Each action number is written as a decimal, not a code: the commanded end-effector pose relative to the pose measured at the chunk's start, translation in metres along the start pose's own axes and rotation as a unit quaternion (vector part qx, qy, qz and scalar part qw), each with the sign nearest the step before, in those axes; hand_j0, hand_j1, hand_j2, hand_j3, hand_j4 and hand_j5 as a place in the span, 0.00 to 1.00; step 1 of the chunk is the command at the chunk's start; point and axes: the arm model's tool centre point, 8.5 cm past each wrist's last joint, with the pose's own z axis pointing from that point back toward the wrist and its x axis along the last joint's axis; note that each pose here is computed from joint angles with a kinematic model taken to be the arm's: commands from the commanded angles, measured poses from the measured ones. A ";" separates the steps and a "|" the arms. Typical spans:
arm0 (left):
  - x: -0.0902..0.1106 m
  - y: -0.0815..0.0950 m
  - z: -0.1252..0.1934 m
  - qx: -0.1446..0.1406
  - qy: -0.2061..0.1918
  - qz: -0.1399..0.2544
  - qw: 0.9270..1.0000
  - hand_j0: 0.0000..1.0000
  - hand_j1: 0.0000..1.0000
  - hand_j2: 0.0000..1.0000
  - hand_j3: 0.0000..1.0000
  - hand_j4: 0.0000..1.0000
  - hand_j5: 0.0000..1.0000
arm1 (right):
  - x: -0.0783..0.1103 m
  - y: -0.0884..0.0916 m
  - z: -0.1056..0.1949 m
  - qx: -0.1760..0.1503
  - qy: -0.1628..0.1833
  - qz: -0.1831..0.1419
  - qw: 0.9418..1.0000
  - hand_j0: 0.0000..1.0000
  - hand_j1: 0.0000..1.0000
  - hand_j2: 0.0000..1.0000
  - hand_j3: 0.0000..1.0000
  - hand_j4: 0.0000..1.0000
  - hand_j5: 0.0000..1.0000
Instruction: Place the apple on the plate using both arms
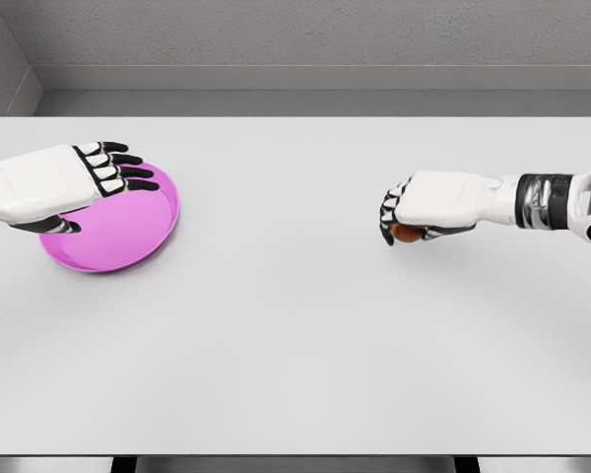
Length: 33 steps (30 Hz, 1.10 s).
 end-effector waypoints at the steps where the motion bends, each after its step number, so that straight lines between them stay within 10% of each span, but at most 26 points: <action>1: 0.001 0.002 0.000 0.003 -0.001 0.000 1.000 1.00 1.00 1.00 1.00 1.00 1.00 | 0.009 -0.008 -0.009 -0.013 -0.016 0.005 1.000 0.42 0.42 0.42 0.42 0.42 0.42; 16: 0.001 0.003 0.000 0.004 -0.002 -0.001 1.000 1.00 1.00 1.00 1.00 1.00 1.00 | 0.041 -0.032 -0.072 -0.047 -0.060 0.033 0.997 0.42 0.42 0.42 0.42 0.42 0.42; 33: 0.001 0.004 0.000 0.005 -0.002 -0.002 1.000 1.00 1.00 1.00 1.00 1.00 1.00 | 0.042 -0.022 -0.143 -0.024 -0.061 -0.005 0.998 0.42 0.42 0.42 0.42 0.42 0.42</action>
